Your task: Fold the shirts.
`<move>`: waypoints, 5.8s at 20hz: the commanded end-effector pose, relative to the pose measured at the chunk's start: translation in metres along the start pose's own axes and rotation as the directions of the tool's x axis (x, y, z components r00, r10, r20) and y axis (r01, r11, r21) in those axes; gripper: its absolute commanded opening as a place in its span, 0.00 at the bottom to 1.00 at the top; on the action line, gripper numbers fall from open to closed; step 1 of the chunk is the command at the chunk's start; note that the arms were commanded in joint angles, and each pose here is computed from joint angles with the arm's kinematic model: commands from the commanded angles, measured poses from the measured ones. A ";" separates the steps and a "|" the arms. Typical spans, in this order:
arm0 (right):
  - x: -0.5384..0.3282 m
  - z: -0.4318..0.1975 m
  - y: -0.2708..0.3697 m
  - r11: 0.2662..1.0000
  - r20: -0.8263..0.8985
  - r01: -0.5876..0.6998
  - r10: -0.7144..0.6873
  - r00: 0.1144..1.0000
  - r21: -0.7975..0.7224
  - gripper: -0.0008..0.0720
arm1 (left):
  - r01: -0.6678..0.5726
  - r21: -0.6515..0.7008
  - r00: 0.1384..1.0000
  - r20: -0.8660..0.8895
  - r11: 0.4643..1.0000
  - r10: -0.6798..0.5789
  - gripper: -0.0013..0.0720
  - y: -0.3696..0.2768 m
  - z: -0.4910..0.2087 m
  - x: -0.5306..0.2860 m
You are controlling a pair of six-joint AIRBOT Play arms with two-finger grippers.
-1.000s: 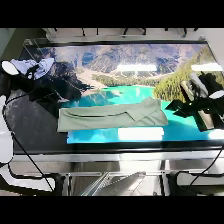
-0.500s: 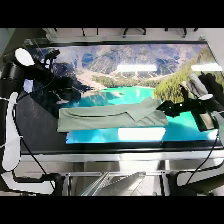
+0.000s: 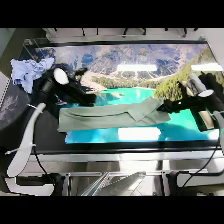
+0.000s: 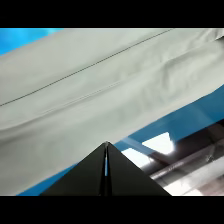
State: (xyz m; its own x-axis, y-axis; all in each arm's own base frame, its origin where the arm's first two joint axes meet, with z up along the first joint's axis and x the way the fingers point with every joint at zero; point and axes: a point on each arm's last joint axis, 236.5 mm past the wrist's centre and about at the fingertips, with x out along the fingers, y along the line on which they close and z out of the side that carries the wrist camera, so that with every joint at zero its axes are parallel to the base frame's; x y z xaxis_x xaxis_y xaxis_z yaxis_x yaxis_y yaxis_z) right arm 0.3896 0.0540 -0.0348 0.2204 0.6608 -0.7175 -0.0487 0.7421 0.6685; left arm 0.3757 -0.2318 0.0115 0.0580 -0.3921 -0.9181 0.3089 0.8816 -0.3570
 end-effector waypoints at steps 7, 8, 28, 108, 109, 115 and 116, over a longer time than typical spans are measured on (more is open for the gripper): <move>-0.063 -0.016 0.083 0.999 0.065 0.012 -0.009 0.998 -0.053 0.04 | 0.040 0.134 0.997 0.055 0.990 -0.048 0.04 -0.099 0.010 0.128; -0.060 -0.021 0.081 0.998 0.039 0.029 -0.027 0.999 -0.055 0.04 | 0.046 0.151 0.997 0.055 0.988 -0.055 0.04 -0.109 0.014 0.135; -0.059 -0.023 0.194 0.954 0.074 -0.083 0.108 0.991 -0.288 0.04 | 0.123 0.127 0.991 -0.061 0.984 -0.116 0.04 -0.142 0.018 0.163; 0.203 -0.050 0.208 0.960 -0.067 -0.278 0.279 0.958 0.017 0.04 | 0.003 -0.200 0.998 0.064 0.980 0.010 0.04 0.117 -0.036 -0.076; 0.184 -0.044 0.217 0.957 -0.053 -0.288 0.286 0.957 -0.033 0.04 | 0.005 -0.189 0.998 0.055 0.982 0.006 0.04 0.116 -0.039 -0.076; 0.049 -0.030 0.291 0.940 0.115 -0.265 0.294 0.949 -0.215 0.04 | -0.021 -0.152 0.976 0.213 0.988 0.054 0.04 0.109 -0.019 -0.111; 0.036 -0.031 0.293 0.946 0.135 -0.245 0.277 0.951 -0.214 0.04 | -0.026 -0.146 0.969 0.238 0.989 0.060 0.04 0.107 -0.017 -0.117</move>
State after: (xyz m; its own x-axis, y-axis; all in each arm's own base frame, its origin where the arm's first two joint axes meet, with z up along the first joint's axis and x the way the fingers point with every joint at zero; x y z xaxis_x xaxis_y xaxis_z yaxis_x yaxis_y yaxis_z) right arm 0.3660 0.3179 0.0811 0.2554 0.8427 -0.4739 -0.2798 0.5337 0.7981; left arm 0.3789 -0.0884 0.0594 0.2210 -0.3959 -0.8913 0.1508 0.9168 -0.3698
